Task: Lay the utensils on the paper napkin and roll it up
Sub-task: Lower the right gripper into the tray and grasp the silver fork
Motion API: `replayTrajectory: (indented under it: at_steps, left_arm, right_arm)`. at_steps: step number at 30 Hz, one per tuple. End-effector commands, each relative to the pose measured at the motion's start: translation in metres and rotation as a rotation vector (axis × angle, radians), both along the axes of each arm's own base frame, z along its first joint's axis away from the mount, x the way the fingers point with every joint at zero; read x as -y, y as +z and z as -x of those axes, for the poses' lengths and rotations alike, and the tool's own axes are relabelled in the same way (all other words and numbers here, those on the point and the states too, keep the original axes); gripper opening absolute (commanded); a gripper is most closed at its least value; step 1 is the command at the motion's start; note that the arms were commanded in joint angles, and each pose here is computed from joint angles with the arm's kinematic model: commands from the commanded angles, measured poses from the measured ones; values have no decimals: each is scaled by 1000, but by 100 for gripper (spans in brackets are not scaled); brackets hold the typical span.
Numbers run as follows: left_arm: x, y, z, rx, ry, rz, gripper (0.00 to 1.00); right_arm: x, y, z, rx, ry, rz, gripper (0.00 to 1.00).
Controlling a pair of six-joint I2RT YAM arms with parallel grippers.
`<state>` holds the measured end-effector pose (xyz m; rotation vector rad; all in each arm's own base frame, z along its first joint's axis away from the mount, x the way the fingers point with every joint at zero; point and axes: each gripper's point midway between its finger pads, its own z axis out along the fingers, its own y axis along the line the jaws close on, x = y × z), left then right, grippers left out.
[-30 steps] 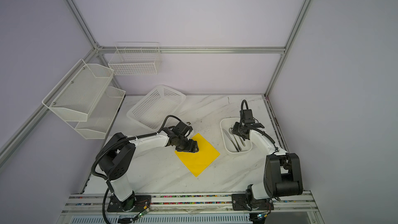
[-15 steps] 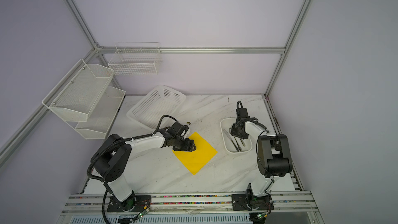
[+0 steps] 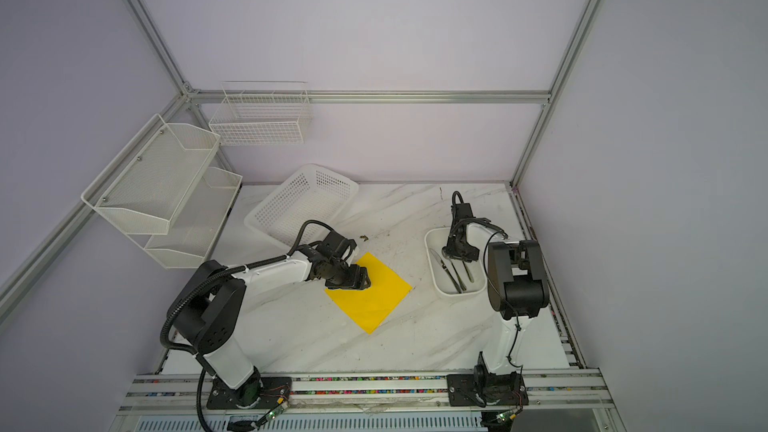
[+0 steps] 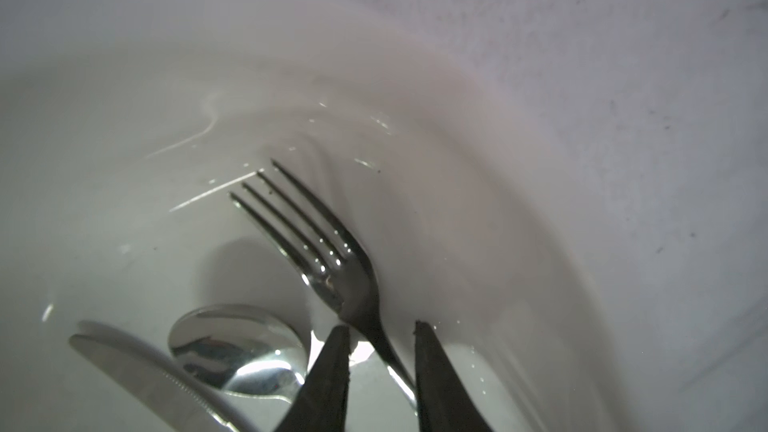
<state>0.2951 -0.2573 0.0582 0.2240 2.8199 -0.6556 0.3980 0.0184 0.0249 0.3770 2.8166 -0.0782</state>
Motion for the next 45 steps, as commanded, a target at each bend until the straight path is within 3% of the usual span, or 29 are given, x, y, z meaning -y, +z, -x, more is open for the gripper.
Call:
replayTrajectory:
  at_steps: [1, 12, 26, 34, 45]
  left_arm:
    - [5, 46, -8, 105, -19, 67, 82]
    - [-7, 75, -4, 189, -3, 73, 83]
    - [-9, 75, 1, 186, -11, 76, 83]
    - [-11, 76, 2, 193, -8, 70, 83]
    - [-17, 73, 5, 201, 0, 53, 84]
  right_arm:
    - [4, -13, 15, -83, 23, 22, 28]
    - [5, -18, 32, -146, 24, 20, 18]
    - [2, -35, 59, -232, 10, -3, 20]
    - [4, -48, 59, -251, 23, 9, 10]
    - [15, 52, 19, 5, -3, 110, 4]
